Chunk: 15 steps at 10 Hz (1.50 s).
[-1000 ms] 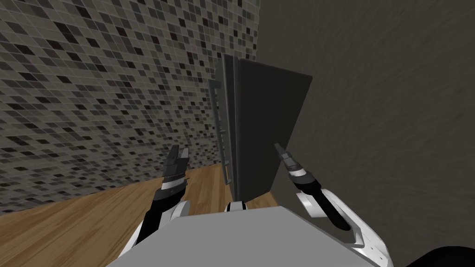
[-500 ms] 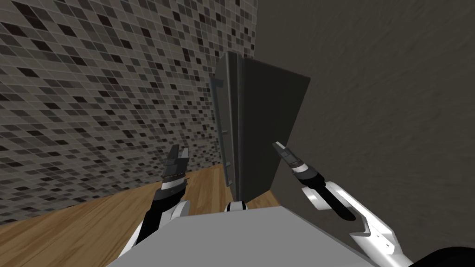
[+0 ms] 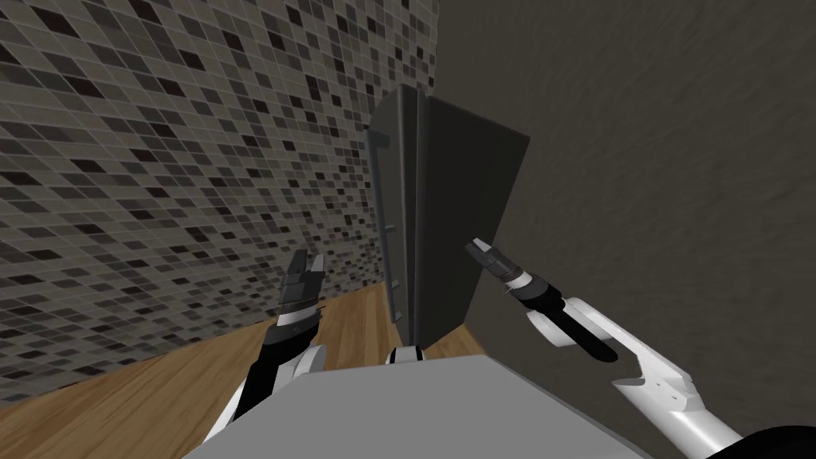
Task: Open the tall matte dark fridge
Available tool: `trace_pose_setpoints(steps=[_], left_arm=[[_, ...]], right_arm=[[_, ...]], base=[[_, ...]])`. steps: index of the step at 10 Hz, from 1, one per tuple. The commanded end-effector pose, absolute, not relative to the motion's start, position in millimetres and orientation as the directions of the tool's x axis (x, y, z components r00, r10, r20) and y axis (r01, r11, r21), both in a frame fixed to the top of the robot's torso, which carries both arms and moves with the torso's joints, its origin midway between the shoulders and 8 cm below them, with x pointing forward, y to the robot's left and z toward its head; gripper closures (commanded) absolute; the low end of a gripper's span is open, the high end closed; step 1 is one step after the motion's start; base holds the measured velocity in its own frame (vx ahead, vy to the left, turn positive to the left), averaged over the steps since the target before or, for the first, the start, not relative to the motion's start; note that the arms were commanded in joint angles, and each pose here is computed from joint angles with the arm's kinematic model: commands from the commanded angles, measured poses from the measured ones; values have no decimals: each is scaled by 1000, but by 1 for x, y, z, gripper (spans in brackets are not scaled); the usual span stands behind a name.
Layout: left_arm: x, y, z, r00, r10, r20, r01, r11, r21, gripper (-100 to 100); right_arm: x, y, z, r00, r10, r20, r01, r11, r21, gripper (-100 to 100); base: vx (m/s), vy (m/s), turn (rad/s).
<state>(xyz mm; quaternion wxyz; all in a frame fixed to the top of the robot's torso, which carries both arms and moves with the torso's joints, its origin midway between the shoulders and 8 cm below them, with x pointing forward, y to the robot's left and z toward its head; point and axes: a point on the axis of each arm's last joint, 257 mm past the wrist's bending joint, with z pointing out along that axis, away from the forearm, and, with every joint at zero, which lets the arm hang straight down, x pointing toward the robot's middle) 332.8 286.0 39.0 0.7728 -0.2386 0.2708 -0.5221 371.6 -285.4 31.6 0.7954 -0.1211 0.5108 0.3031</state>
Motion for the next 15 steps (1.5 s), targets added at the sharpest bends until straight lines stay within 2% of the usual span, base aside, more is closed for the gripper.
trace_pose_setpoints(steps=[1,7,15], left_arm=[[333,286,39,308,-936,-169,678,341,-652,0],[333,286,39,308,-936,-169,678,341,-652,0],[333,286,39,308,-936,-169,678,341,-652,0]], right_arm=[[376,-285,39,316,251,-915,-606,795,9,-100],[389,-285,62,389,-11,-921,-586,769,-257,-100],[409,-285,106,495,-314,-810,-521,639,-566,-100]], base=[[21,78,-80],[14,89,-97],[10,87,-85]])
